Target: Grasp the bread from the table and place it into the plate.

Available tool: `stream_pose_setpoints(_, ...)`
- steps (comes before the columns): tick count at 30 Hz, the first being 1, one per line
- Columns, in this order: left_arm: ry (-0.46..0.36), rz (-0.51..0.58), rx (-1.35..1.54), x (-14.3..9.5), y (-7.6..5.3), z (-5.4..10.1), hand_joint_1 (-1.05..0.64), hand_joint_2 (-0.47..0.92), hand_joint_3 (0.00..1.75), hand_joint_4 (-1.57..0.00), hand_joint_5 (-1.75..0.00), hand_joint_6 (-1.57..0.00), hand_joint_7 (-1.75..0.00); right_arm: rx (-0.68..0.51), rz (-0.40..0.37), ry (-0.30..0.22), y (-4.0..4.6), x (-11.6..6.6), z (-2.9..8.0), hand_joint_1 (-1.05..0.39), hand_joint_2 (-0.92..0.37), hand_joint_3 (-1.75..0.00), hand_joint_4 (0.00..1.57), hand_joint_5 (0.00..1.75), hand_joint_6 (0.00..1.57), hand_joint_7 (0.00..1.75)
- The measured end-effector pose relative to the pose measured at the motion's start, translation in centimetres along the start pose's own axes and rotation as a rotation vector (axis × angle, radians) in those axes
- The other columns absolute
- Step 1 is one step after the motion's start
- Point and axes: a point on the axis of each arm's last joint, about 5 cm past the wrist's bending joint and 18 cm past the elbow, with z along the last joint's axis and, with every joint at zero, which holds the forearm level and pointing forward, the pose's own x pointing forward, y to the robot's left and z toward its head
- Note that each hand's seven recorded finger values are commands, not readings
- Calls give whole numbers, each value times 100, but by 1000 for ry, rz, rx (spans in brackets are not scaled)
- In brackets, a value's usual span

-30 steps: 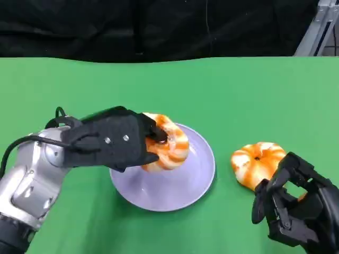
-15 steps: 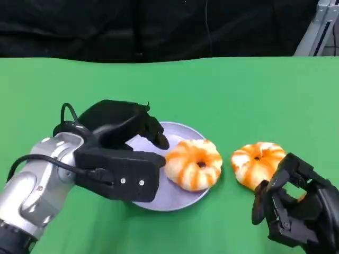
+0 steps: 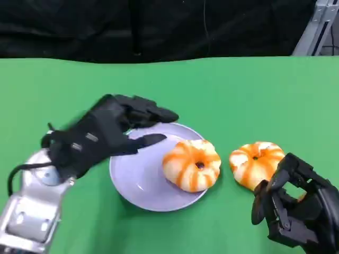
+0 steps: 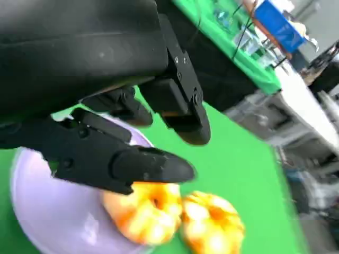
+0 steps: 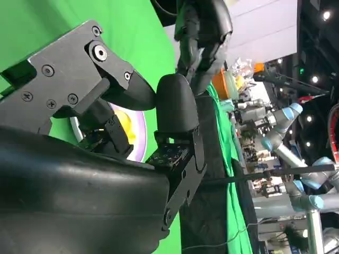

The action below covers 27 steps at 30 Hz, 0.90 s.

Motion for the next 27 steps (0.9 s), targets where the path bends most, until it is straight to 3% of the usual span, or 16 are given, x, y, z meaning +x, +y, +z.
stream_pose_setpoints(4, 51, 2, -284, -200, 60, -85, 4, 75, 92, -103, -34, -101, -7, -1, -2, -1, 2, 1, 2, -15, -44, -130, 88, 175, 68, 166)
stream_pose_setpoints(8, 86, 16, -489, -412, 90, -155, 3, 61, 127, -93, -111, -128, -19, 1, -2, -1, 4, 4, 5, -16, -45, -129, 88, 175, 69, 164)
stream_pose_setpoints(9, 87, 15, -519, -462, 93, -162, 3, 55, 141, -95, -133, -124, -56, 3, -3, 3, 1, 1, 5, -14, -45, -129, 88, 175, 69, 164)
stream_pose_setpoints(10, 85, 8, -535, -507, 96, -155, 4, 53, 147, -97, -144, -112, -92, 4, -3, 4, 1, 1, 5, -14, -45, -129, 88, 175, 69, 164)
stream_pose_setpoints(12, 61, -4, -559, -606, 111, -115, 6, 55, 148, -99, -166, -95, -147, 4, -2, 3, 2, 2, 6, -14, -45, -129, 88, 175, 70, 164)
stream_pose_setpoints(15, 45, -9, -586, -783, 146, -90, 5, 61, 136, -99, -174, -83, -171, 4, -2, 2, 1, 3, 9, -14, -45, -129, 88, 175, 69, 165)
stream_pose_setpoints(20, 103, 22, -618, -1105, 132, -195, 6, 62, 131, -99, -175, -83, -175, 2, -2, -1, 2, 4, 12, -14, -45, -129, 88, 175, 69, 165)
stream_pose_setpoints(27, 67, 107, -567, -1350, -15, -481, 3, 60, 129, -100, -175, -85, -175, 1, 1, -2, -11, 1, 14, -15, -45, -129, 88, 175, 68, 165)
